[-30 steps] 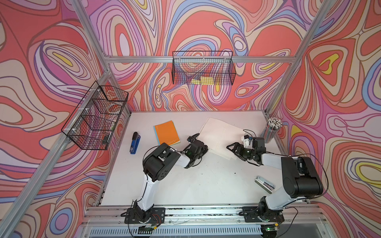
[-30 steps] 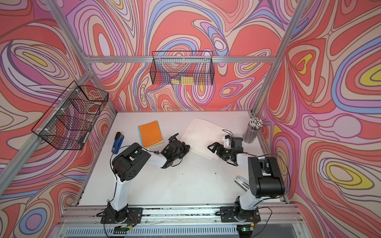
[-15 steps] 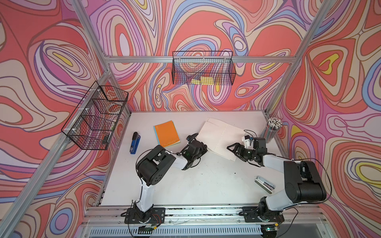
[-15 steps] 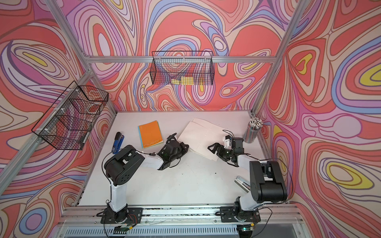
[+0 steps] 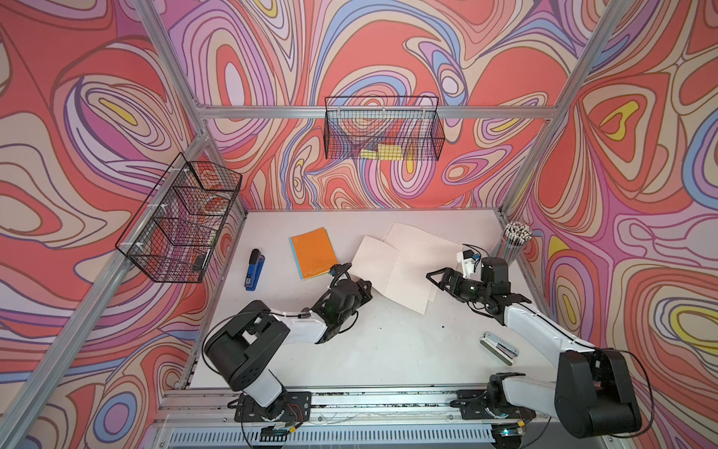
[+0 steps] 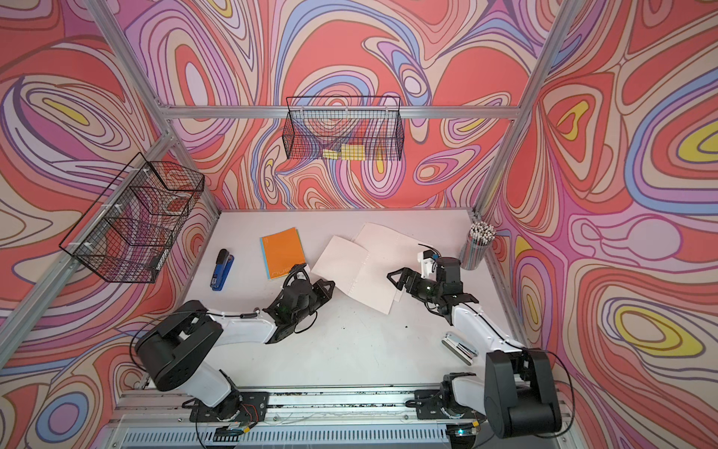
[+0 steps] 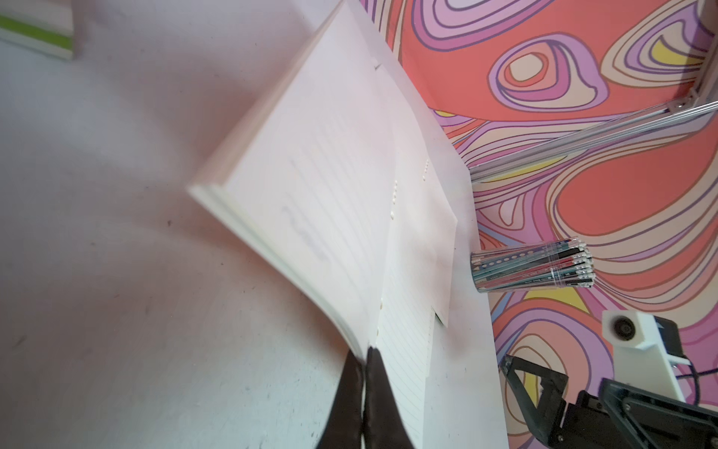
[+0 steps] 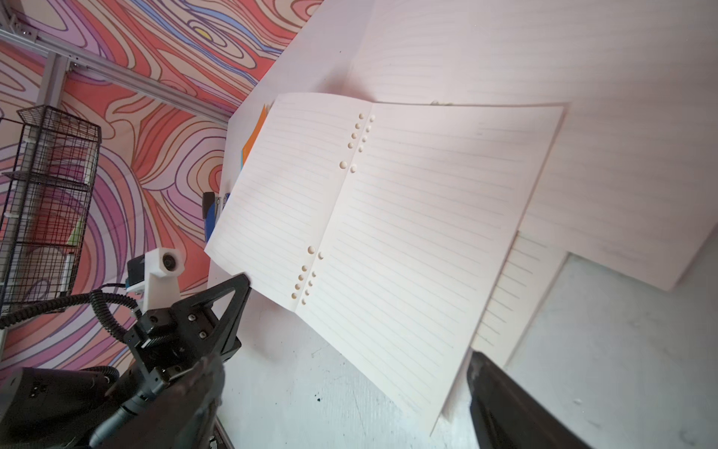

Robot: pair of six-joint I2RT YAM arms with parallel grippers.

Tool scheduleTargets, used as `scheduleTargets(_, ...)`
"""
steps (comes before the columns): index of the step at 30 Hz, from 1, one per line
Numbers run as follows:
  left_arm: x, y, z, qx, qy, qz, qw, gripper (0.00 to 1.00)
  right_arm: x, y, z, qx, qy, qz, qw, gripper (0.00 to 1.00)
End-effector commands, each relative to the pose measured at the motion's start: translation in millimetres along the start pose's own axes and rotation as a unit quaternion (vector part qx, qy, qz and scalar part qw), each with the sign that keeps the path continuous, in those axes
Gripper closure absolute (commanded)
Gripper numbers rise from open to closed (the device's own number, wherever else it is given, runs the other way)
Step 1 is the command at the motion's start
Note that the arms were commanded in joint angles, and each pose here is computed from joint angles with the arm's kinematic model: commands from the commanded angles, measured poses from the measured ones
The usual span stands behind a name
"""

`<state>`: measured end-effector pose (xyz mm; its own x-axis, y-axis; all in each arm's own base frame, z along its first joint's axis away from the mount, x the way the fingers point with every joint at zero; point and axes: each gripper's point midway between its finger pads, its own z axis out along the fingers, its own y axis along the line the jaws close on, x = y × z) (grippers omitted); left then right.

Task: Close the notebook
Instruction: Close the notebook at the center of the board.

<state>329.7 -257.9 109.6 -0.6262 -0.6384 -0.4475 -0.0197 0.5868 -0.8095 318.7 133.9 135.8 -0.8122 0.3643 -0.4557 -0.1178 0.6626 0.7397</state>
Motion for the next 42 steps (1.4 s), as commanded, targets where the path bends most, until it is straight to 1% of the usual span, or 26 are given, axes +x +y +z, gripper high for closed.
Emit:
scheduleTargets(1, -9.8, 3.6, -24.0, -0.014, -0.02, 0.029, 0.999, 1.0, 21.2, 7.5, 5.1, 0.011, 0.018, 0.008, 1.0, 0.02)
scheduleTargets(5, -15.0, 9.5, -48.8, -0.051, -0.012, 0.056, 0.997, 1.0, 39.6, 25.4, 17.8, -0.005, 0.032, 0.006, 0.999, 0.02)
scheduleTargets(8, -18.8, 28.1, -70.3, -0.109, -0.006, 0.082, 0.991, 1.0, 49.5, 34.8, 26.7, -0.016, 0.041, 0.006, 0.999, 0.02)
scheduleTargets(14, -24.9, 49.0, -105.3, -0.152, -0.011, 0.113, 0.982, 1.0, 65.9, 50.3, 41.0, -0.021, 0.058, -0.007, 0.998, 0.02)
scheduleTargets(21, -19.7, 70.3, -122.8, -0.162, -0.014, 0.101, 0.981, 1.0, 90.5, 58.7, 59.5, -0.027, 0.079, -0.009, 0.996, 0.02)
scheduleTargets(25, -18.2, 75.0, -130.0, -0.17, -0.017, 0.111, 0.979, 1.0, 102.9, 59.2, 69.4, -0.027, 0.086, -0.009, 0.996, 0.02)
scheduleTargets(32, -15.3, 71.8, -135.8, -0.16, -0.014, 0.147, 0.976, 1.0, 113.4, 54.3, 85.6, -0.034, 0.093, 0.0, 0.995, 0.02)
scheduleTargets(38, -8.1, 60.6, -134.1, -0.133, -0.002, 0.197, 0.971, 1.0, 112.4, 57.4, 95.4, -0.039, 0.096, -0.005, 0.995, 0.02)
scheduleTargets(42, -3.4, 53.9, -133.6, -0.118, 0.003, 0.22, 0.968, 1.0, 115.2, 52.4, 99.9, -0.032, 0.1, -0.005, 0.994, 0.02)
